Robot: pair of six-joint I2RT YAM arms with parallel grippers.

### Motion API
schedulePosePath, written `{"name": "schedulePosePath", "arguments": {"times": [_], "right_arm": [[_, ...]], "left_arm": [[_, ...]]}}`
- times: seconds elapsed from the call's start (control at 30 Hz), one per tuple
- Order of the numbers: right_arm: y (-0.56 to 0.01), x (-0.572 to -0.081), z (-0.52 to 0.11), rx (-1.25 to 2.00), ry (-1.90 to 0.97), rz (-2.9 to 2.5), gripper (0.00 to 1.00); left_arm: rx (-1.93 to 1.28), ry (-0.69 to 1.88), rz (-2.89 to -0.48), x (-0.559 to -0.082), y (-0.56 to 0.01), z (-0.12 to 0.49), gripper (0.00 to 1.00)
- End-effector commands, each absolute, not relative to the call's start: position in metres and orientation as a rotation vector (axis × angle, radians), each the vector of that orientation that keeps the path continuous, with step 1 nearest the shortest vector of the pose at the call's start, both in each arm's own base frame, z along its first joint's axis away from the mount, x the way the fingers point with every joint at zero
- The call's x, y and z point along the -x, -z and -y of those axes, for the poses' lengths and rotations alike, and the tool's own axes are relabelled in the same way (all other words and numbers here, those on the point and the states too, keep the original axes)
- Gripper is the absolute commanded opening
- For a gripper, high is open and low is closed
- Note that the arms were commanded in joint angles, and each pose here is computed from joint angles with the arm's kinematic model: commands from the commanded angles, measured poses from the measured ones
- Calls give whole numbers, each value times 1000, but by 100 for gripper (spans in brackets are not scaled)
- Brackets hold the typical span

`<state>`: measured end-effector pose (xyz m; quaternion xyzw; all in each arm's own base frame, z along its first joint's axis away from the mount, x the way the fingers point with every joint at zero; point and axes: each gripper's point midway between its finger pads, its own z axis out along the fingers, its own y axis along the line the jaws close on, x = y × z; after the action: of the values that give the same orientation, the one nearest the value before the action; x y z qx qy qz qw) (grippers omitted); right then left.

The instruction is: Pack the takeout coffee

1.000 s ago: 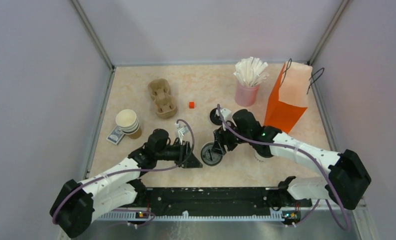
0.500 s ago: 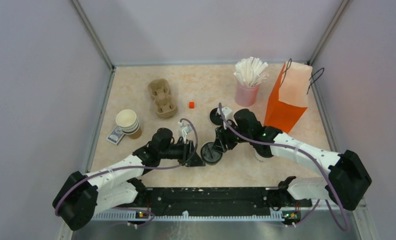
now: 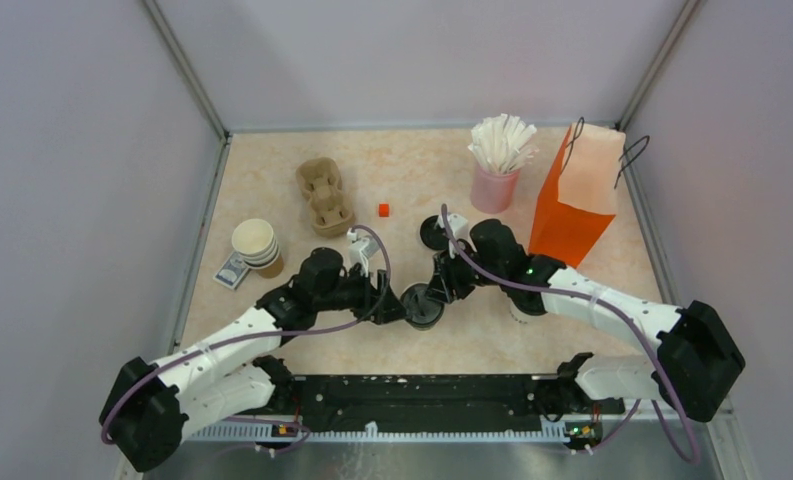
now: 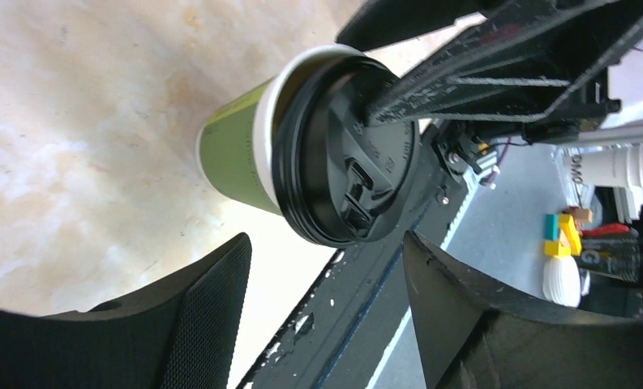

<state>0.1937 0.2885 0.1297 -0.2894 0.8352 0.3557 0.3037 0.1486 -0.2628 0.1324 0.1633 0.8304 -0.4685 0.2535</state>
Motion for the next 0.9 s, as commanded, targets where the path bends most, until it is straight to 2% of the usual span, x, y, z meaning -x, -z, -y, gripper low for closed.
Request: {"name": "schedulePosePath", "arguments": {"times": [0.0, 0.27, 0.63, 0.87], "right_arm": [[-131, -200, -285, 737, -924, -2193, 39], [-147, -206, -282, 657, -915, -2173, 49], [-143, -205, -277, 640, -897, -2182, 46], [-135, -208, -278, 646, -886, -2183, 44]], "left_arm": [[-408, 1141, -2226, -168, -144, 256, 75], [-459, 1084, -2207, -186, -156, 261, 77], [-526, 1003, -2241, -201, -147, 262, 66], [-533, 914, -2276, -209, -131, 256, 64]]}}
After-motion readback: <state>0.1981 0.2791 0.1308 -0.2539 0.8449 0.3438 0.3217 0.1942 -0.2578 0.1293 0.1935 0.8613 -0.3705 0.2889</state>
